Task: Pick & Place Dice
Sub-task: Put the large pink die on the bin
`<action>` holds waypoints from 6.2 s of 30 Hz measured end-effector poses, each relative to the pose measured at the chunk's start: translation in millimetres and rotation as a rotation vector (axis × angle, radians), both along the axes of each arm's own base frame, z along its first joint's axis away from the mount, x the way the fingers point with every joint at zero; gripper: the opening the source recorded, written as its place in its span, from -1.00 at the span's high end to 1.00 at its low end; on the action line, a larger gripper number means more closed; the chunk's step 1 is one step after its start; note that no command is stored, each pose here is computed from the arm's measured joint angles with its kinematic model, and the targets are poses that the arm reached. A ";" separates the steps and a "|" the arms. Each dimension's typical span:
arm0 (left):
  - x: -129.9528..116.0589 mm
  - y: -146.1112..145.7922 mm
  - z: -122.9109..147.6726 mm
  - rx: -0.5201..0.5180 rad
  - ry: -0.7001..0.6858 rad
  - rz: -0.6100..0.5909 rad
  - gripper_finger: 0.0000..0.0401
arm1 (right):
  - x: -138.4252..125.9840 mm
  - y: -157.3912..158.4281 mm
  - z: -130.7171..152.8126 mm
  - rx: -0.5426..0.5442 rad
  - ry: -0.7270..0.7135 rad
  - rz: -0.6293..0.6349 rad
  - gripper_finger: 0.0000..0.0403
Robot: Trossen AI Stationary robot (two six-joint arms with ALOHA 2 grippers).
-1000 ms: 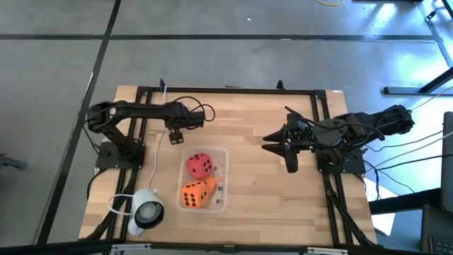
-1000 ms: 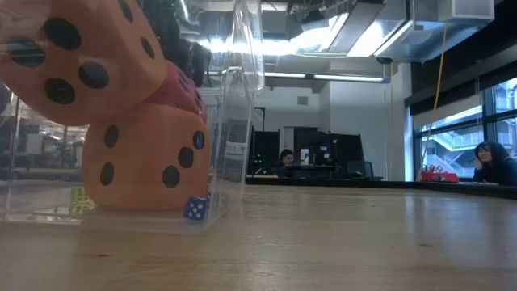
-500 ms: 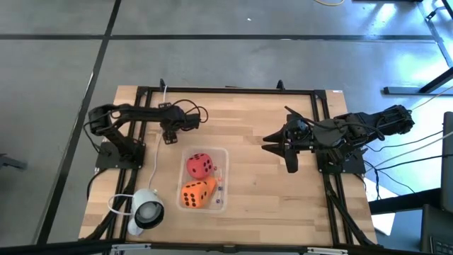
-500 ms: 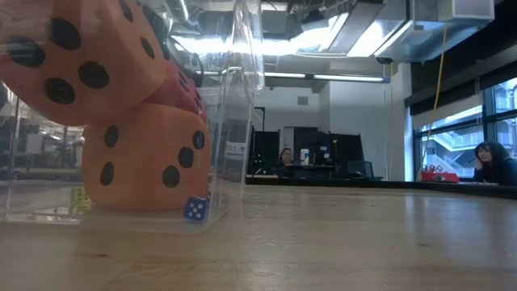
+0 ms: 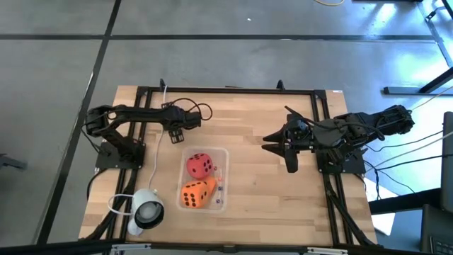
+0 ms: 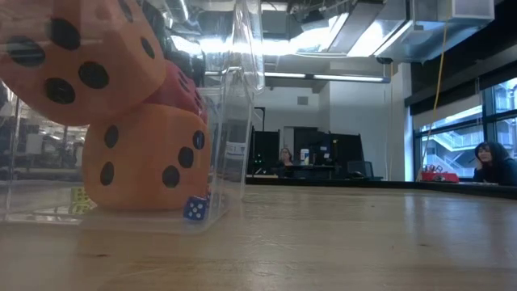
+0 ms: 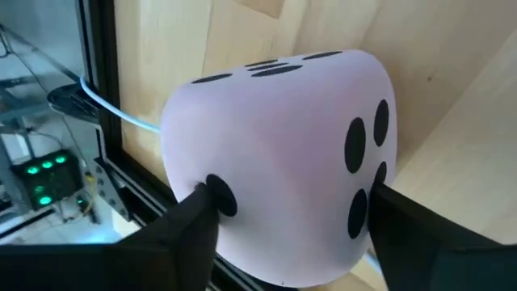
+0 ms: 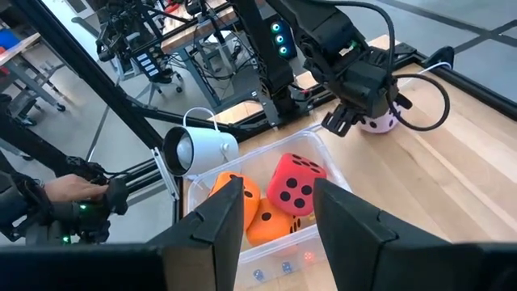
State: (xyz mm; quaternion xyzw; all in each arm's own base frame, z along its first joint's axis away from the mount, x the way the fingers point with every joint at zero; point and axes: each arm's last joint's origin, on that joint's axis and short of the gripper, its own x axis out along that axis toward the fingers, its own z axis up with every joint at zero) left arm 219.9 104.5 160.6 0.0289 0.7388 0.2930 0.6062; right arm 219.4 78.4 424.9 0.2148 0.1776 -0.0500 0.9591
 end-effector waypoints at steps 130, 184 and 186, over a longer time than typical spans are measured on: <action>29.9 -233.4 232.7 -0.382 -0.881 -0.271 0.38 | 0.4 0.6 0.5 0.009 -0.005 0.014 0.26; 76.2 -242.2 171.8 -0.333 -0.566 -0.363 0.23 | 11.0 5.9 -7.7 -0.049 0.034 0.065 0.26; 76.3 -241.9 171.8 -0.321 -0.569 -0.363 0.14 | 10.9 6.2 -7.7 -0.053 0.036 0.080 0.26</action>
